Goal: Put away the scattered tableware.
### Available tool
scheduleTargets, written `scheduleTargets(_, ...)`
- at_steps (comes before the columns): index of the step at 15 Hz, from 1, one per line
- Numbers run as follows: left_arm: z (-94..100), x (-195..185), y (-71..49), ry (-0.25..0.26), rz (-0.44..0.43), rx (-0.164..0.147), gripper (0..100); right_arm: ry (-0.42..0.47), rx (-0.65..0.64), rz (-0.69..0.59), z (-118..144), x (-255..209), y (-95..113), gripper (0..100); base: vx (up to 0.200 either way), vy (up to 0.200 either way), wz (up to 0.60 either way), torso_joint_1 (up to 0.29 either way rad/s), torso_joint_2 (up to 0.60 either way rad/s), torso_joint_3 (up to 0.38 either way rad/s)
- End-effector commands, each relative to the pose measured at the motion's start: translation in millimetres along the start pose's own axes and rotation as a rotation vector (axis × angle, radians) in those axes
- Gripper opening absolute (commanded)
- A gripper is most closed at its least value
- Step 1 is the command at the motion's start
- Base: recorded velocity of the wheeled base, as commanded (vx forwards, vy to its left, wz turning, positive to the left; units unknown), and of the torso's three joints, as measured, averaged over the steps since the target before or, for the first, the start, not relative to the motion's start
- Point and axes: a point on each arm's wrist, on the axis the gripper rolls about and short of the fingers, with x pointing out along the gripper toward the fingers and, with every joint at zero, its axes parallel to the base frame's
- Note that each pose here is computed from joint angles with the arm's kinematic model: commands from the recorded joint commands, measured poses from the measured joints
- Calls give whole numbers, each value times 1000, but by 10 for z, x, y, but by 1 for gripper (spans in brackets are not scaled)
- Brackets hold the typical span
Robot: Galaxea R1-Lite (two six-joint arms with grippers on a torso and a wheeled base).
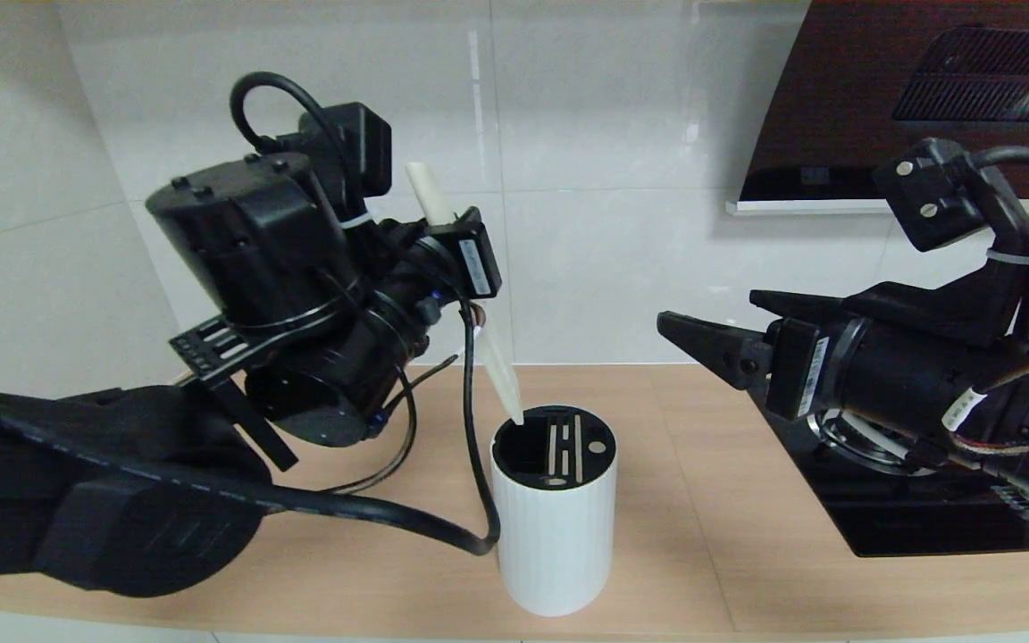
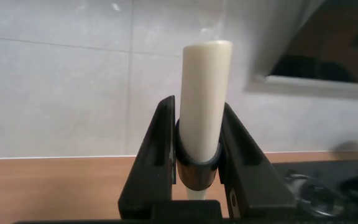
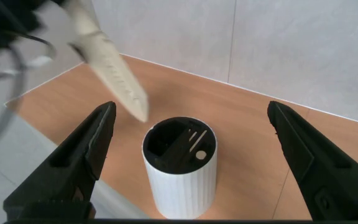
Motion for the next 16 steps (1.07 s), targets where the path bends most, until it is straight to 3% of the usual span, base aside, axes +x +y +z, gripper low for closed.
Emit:
scheduleTargets(1,-237,59,-56,51,1,33,0,7,-1,-1,-18,22,2,100,0,0,0,0,0,0)
scheduleTargets(7,-444,105,-108,96,24,57,0,8,-1,-1,-22,21,1,100,0,0,0,0,0,0)
scheduleTargets(10,-509,172,-126,97,65,58,0,8,-1,-1,-22,26,2,100,0,0,0,0,0,0)
scheduleTargets(16,-642,210,-155,123,68,69,0,8,-1,-1,-22,21,1,100,0,0,0,0,0,0)
